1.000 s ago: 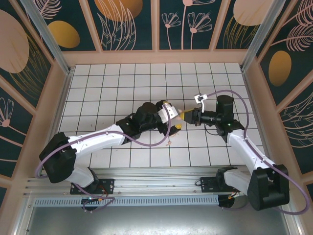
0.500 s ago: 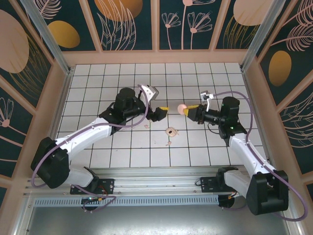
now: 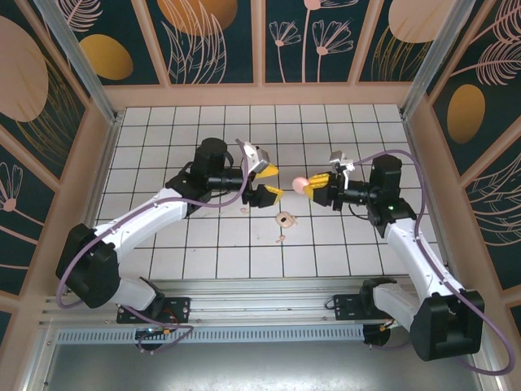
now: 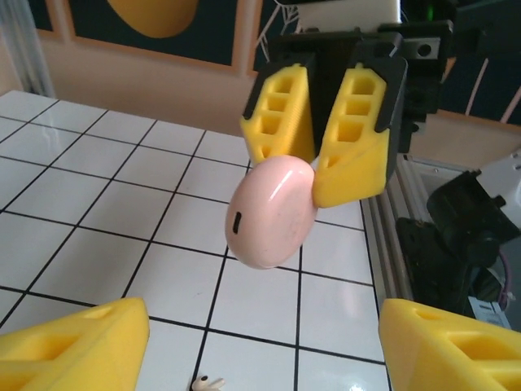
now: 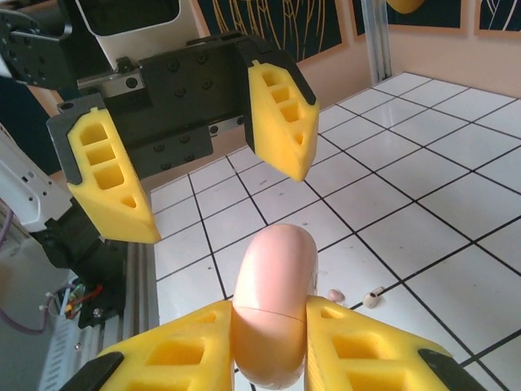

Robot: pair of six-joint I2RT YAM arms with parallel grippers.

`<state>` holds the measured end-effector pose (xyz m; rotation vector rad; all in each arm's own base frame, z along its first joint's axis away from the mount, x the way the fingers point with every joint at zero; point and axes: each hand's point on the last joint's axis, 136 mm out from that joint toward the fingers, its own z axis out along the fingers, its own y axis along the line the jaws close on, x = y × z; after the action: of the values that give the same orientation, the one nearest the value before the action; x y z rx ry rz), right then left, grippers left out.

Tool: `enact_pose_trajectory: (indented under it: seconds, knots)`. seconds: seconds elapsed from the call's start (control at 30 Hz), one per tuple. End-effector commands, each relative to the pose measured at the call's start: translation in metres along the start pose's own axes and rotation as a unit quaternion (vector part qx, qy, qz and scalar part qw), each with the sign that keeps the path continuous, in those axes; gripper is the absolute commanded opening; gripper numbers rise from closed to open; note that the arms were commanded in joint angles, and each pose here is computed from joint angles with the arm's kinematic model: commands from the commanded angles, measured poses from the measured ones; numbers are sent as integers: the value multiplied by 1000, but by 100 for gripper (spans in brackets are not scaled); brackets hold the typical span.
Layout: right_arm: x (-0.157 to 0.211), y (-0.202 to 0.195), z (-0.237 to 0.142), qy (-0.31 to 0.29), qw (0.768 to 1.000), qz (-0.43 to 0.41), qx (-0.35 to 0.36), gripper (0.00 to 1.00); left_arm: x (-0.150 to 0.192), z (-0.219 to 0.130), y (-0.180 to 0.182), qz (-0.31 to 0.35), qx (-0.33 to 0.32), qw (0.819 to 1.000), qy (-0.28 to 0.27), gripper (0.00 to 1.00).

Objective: Insert the wireless bluetooth earbuds into the charging case

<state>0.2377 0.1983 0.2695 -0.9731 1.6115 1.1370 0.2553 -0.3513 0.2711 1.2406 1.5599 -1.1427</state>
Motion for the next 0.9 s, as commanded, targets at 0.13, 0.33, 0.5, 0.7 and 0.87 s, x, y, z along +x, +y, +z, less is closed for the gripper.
enact_pose_trajectory:
  seconds: [0.13, 0.33, 0.5, 0.7, 0.87]
  knots:
    - [4, 19, 7, 44, 990, -131, -5, 22, 10, -5, -6, 76, 6, 996, 49, 73]
    - [9, 37, 17, 45, 967, -250, -27, 20, 18, -13, -11, 127, 7, 989, 70, 74]
    - [11, 41, 25, 53, 963, -262, -47, 20, 21, -18, -19, 165, 17, 983, 77, 71]
    - [17, 42, 36, 72, 962, -253, -69, 20, 20, -21, -28, 203, 28, 976, 73, 72]
    - [17, 44, 43, 72, 961, -253, -84, 20, 22, -20, -35, 221, 36, 972, 77, 70]
